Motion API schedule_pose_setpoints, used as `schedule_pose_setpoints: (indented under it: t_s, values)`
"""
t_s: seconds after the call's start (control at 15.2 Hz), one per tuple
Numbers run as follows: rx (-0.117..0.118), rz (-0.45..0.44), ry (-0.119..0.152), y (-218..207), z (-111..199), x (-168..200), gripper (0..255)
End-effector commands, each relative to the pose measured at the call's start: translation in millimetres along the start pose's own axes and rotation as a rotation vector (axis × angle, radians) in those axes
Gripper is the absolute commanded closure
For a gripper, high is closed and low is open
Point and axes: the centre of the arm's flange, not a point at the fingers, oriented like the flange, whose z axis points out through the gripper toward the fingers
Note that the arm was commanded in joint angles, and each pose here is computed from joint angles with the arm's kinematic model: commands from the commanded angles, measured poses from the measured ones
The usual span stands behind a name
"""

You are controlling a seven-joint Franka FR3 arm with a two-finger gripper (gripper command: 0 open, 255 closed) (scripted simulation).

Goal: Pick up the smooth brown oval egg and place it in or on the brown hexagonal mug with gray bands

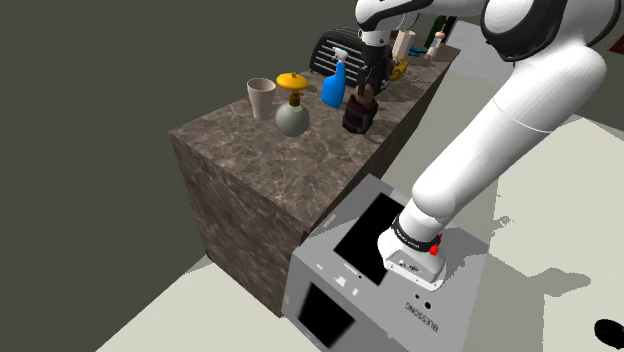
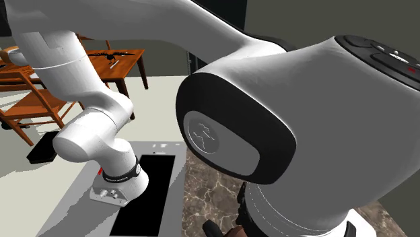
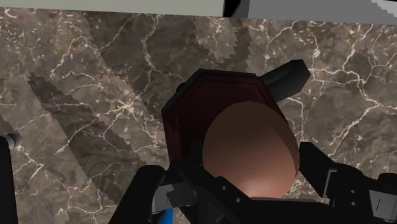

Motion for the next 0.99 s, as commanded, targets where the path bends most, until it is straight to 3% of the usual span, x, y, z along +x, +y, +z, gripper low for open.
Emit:
schedule_pose_setpoints:
  t_s: [0.0, 0.07, 0.13, 0.46, 0.73, 0.92]
  values:
    - [0.006, -0.001, -0.010, -1, 5, 0, 255]
    - [0.006, -0.001, -0.010, -1, 5, 0, 255]
    - [0.006, -0.001, -0.010, -1, 5, 0, 0]
    - [0.006, -0.001, -0.010, -1, 5, 0, 0]
    - [0.006, -0.001, -0.010, -1, -45, 0, 0]
    - [0.006, -0.001, -0.010, -1, -45, 0, 0]
